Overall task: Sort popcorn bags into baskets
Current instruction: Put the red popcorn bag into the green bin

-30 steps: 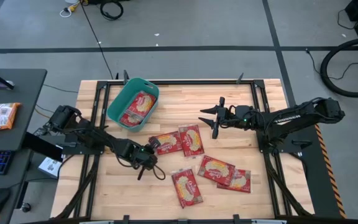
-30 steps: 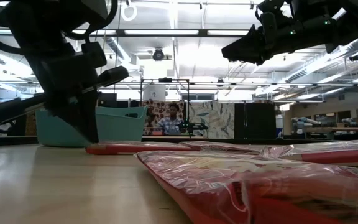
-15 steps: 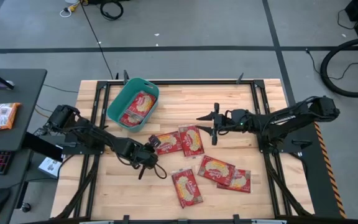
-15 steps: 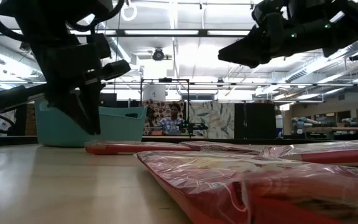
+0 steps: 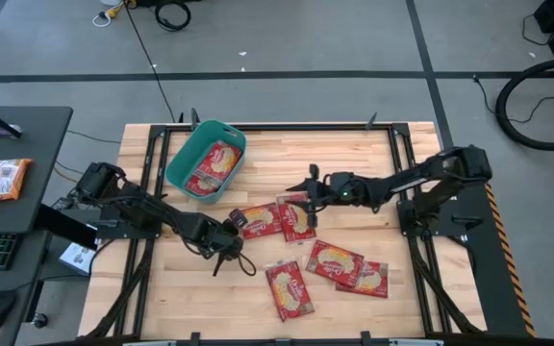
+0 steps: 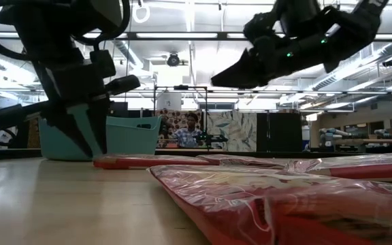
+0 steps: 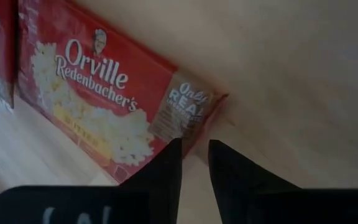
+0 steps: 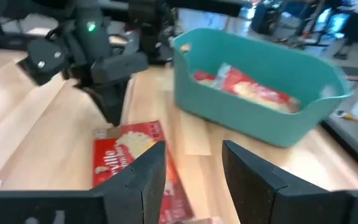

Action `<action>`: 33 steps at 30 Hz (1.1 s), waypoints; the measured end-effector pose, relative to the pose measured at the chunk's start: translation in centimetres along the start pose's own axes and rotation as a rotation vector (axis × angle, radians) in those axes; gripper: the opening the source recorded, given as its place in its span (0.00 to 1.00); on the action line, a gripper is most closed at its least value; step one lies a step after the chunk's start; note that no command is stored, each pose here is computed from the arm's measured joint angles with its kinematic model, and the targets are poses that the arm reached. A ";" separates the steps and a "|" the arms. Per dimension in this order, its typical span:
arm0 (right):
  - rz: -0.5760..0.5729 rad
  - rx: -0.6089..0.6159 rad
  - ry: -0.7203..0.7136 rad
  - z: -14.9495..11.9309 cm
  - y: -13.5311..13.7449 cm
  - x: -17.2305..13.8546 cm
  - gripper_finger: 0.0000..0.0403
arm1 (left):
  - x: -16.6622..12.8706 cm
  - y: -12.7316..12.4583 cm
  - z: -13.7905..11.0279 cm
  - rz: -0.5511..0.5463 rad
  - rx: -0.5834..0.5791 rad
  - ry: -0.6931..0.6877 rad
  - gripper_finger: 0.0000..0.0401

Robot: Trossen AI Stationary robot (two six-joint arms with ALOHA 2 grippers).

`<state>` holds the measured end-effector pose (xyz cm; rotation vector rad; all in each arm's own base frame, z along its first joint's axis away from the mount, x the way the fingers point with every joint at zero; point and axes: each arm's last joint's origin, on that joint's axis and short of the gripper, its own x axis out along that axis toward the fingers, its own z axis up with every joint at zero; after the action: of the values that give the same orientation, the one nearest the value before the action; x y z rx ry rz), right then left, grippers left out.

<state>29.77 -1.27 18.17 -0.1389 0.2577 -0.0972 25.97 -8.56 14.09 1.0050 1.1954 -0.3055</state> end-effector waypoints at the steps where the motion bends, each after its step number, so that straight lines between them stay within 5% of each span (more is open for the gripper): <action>1: 0.018 -0.001 0.010 -0.3 0.1 0.4 0.40 | 0.0 0.0 0.0 0.000 0.000 0.000 0.21; 13: 0.190 -0.023 0.105 -2.9 1.0 3.8 0.40 | 0.2 -0.3 -0.3 -0.034 0.007 0.002 0.12; 33: 0.249 -0.006 0.158 -4.0 1.4 5.0 0.40 | 1.7 -0.5 0.0 -0.009 0.020 0.016 0.02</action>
<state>33.65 -0.99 12.85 -0.1040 0.4313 0.1407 26.30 -8.35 12.31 1.0212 1.2143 -0.3177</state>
